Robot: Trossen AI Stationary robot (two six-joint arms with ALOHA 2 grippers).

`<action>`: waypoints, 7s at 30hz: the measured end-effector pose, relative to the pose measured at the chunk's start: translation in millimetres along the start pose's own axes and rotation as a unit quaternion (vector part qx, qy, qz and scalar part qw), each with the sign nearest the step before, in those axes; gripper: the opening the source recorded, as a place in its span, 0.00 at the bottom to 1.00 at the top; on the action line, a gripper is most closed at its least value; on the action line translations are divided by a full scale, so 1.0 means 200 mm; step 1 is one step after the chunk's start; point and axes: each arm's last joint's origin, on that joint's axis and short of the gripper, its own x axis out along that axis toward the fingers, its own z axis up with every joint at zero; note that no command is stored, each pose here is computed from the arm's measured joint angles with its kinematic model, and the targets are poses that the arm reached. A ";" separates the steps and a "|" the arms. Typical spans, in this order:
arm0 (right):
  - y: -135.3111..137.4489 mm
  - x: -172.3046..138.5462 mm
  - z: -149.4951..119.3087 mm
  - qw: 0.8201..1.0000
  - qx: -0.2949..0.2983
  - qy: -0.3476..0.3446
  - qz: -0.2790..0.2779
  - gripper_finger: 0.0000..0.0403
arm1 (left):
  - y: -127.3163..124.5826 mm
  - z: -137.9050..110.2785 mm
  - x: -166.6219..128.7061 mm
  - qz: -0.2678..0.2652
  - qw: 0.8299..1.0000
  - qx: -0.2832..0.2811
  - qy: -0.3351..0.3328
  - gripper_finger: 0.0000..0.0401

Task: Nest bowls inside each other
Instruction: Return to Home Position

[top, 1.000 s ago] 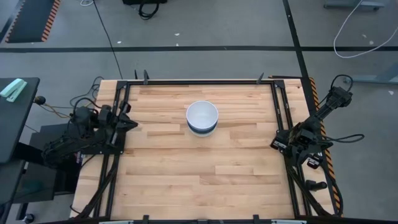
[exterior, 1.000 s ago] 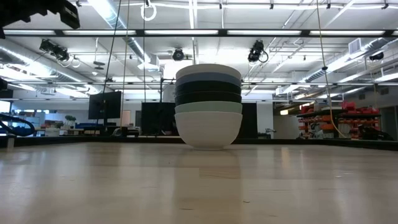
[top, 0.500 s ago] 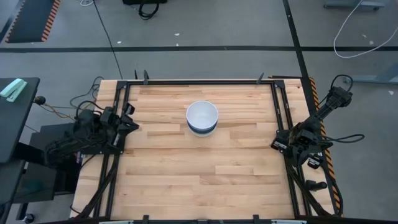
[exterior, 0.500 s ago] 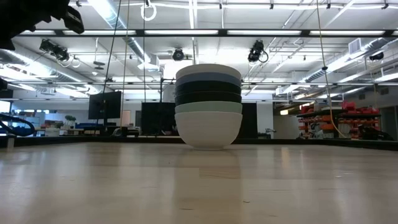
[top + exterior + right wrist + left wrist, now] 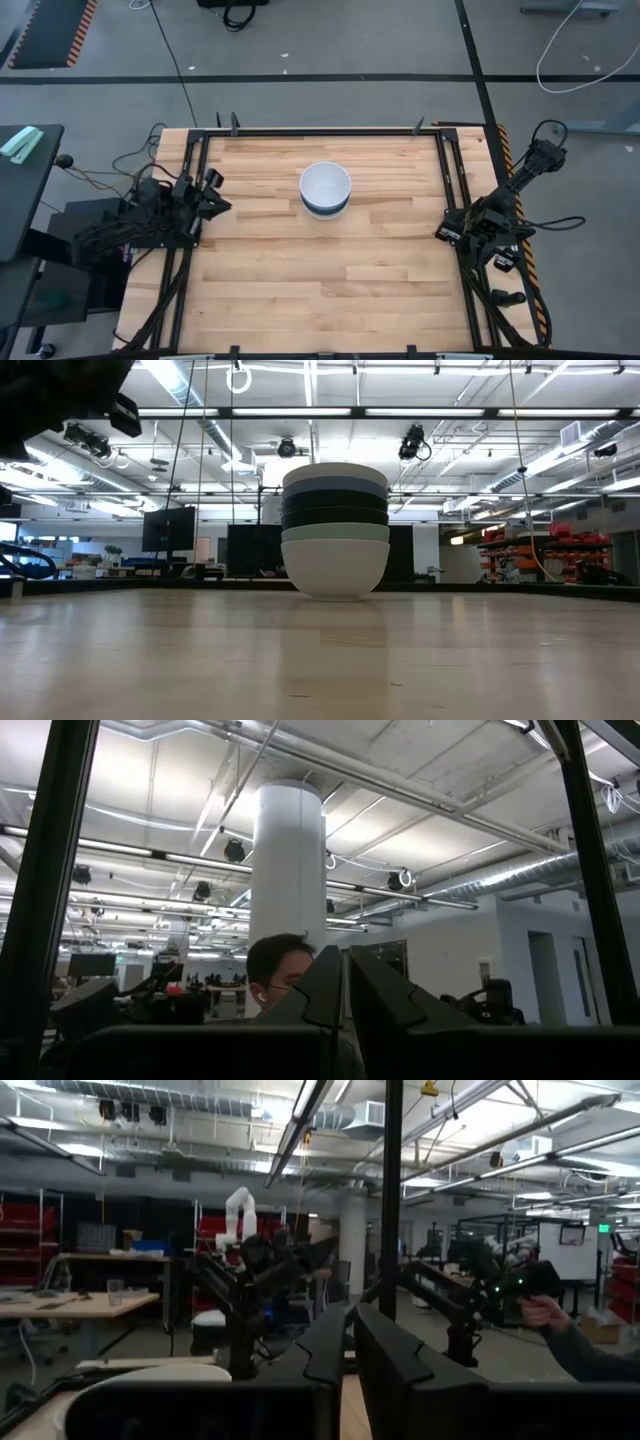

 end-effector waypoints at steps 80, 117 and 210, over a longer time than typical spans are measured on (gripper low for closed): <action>-0.23 -0.17 -0.21 0.931 -0.013 0.251 -0.265 0.08 | 0.12 -0.22 -0.07 0.324 0.938 0.000 0.123 0.09; -0.21 -0.25 -0.02 0.950 -0.081 0.124 -0.275 0.08 | 0.12 -0.22 -0.07 0.324 0.938 -0.003 0.126 0.07; -0.27 -0.38 -0.12 0.897 -0.038 0.246 -0.365 0.08 | 0.12 -0.22 -0.07 0.323 0.938 -0.001 0.122 0.06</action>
